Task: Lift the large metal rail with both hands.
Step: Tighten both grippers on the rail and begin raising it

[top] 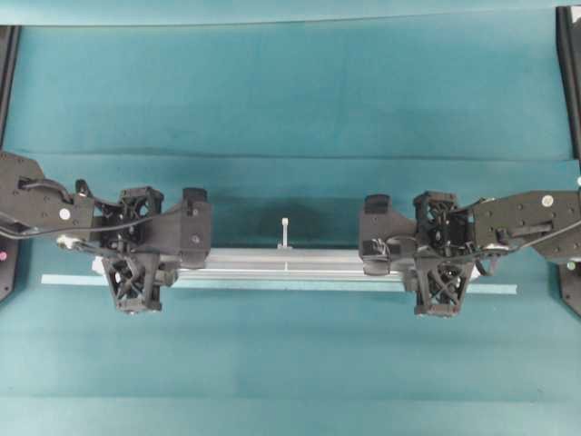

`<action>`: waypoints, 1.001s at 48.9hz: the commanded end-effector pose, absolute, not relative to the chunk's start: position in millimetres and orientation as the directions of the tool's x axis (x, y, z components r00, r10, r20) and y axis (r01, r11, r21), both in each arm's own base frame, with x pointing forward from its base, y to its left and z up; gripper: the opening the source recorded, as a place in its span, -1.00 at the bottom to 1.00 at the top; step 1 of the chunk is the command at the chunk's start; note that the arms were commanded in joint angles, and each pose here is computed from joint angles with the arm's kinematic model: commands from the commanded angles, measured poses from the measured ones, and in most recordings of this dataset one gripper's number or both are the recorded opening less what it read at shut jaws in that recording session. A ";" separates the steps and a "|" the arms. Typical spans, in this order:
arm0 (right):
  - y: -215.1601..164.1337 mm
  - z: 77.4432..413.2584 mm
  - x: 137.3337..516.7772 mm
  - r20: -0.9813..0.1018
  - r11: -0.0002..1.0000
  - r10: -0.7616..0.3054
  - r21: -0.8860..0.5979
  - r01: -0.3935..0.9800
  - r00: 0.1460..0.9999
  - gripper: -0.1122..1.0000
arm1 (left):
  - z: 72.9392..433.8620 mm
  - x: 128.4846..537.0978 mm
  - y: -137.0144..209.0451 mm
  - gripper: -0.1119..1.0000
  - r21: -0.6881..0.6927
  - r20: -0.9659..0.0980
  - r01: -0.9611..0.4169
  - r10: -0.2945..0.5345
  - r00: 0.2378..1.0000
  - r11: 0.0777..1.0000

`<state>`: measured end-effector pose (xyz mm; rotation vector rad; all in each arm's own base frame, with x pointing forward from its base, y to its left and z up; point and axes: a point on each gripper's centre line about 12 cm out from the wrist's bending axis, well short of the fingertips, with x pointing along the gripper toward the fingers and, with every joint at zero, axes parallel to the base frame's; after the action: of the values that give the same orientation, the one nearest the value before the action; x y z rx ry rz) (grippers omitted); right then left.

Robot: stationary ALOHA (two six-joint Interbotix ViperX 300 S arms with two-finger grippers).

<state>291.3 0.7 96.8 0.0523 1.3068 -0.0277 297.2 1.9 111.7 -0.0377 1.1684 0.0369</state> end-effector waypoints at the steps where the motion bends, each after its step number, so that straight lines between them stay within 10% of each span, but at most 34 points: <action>1: -1.3 94.5 291.7 -0.967 0.998 0.006 0.020 0.051 0.255 -0.10 | 116.4 302.1 3.4 -0.16 -0.010 -0.907 -0.052 0.013 0.421 0.999; 49: -1.9 172.0 292.8 -0.959 0.995 0.034 0.060 0.084 0.280 -0.10 | 196.3 305.6 4.8 -0.16 -0.011 -0.875 -0.058 0.018 0.483 0.998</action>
<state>287.7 -0.8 152.8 0.0955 1.3322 -0.0332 299.5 4.1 166.7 -0.0385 1.1344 0.0441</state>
